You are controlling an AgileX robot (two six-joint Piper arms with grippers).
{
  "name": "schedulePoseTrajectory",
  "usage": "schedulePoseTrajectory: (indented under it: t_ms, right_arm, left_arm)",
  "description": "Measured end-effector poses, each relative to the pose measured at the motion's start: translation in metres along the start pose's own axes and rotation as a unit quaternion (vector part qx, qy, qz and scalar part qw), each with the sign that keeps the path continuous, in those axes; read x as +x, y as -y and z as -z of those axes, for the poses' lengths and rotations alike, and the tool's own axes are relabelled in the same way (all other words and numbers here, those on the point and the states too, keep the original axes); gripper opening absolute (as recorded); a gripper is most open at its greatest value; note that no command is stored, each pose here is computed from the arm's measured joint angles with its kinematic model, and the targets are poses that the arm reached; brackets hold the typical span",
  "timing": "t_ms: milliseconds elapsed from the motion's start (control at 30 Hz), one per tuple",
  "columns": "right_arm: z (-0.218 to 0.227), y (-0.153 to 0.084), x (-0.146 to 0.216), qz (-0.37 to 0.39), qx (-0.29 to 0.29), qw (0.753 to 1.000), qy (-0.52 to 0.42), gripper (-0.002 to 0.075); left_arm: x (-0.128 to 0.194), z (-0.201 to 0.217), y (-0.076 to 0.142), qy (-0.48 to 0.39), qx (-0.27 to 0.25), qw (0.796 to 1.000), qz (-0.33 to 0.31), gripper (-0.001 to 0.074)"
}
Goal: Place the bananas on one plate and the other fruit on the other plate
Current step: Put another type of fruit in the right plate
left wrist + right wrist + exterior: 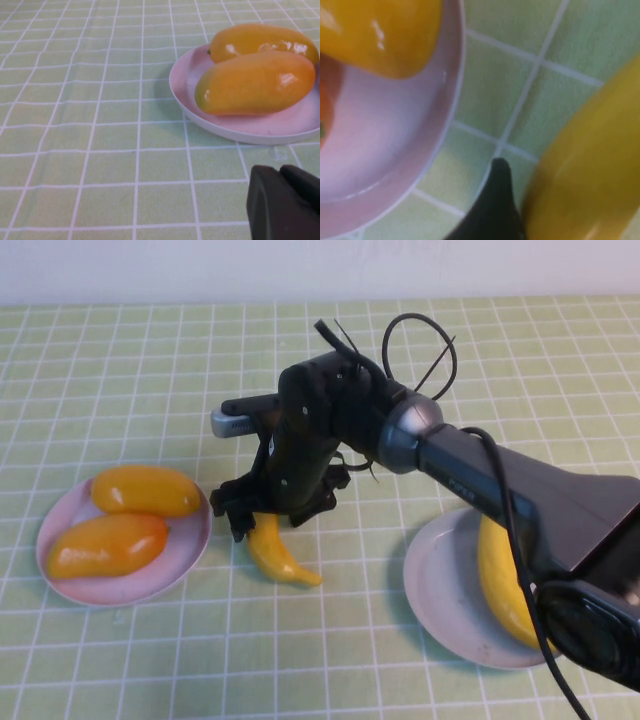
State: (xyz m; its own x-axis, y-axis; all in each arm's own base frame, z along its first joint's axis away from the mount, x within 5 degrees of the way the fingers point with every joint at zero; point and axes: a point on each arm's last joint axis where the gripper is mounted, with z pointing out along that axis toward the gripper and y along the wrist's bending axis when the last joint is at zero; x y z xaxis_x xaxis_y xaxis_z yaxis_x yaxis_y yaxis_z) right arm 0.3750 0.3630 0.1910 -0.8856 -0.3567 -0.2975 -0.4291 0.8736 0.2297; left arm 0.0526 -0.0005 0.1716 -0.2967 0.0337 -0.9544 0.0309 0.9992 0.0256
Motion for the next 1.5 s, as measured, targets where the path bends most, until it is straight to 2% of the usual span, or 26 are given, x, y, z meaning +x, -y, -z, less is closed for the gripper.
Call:
schedulePoseTrajectory:
  t_ms: [100, 233, 267, 433, 567, 700, 833, 967, 1100, 1267, 1500]
  right_arm:
    - [-0.002, 0.0, 0.0, 0.001, 0.002, 1.0, -0.001, 0.0526]
    - [-0.001, 0.001, 0.0, 0.002, 0.004, 1.0, -0.001, 0.0327]
    - [0.0, 0.0, 0.0, 0.003, 0.005, 1.0, -0.003, 0.031]
    - [0.038, 0.001, 0.002, 0.021, 0.037, 0.999, -0.008, 0.0316]
    - [0.102, 0.002, 0.007, 0.039, 0.065, 0.996, 0.039, 0.0316]
    - [0.147, 0.014, 0.035, 0.019, 0.094, 0.994, 0.044, 0.0316]
    - [0.164, 0.04, 0.071, -0.032, 0.11, 0.993, 0.036, 0.0316]
    - [0.146, 0.067, 0.109, -0.093, 0.106, 0.99, -0.003, 0.0316]
    - [0.12, 0.078, 0.134, -0.126, 0.092, 0.987, -0.04, 0.0316]
    - [0.106, 0.08, 0.143, -0.148, 0.07, 0.986, -0.04, 0.0316]
    - [0.092, 0.09, 0.14, -0.157, 0.079, 0.983, -0.048, 0.0316]
  left_arm:
    - [0.0, 0.0, 0.0, 0.0, 0.0, 1.0, 0.0, 0.0003]
    - [0.0, 0.0, 0.0, 0.0, 0.0, 1.0, 0.0, 0.0003]
    - [0.0, 0.0, 0.0, 0.0, 0.0, 1.0, 0.0, 0.0004]
    - [0.0, 0.0, 0.0, 0.0, 0.0, 1.0, 0.0, 0.0004]
    - [0.0, 0.0, 0.0, 0.0, 0.0, 1.0, 0.0, 0.0003]
    - [0.0, 0.0, 0.0, 0.0, 0.0, 1.0, 0.0, 0.0004]
    - [0.0, 0.0, 0.0, 0.0, 0.0, 1.0, 0.0, 0.0004]
    - [0.0, 0.0, 0.0, 0.0, 0.0, 1.0, 0.0, 0.0004]
    - [0.0, 0.0, 0.0, 0.0, 0.0, 1.0, 0.0, 0.0003]
    - [0.0, 0.0, 0.0, 0.0, 0.0, 1.0, 0.0, 0.0003]
    - [0.0, 0.0, 0.0, 0.0, 0.0, 1.0, 0.0, 0.0003]
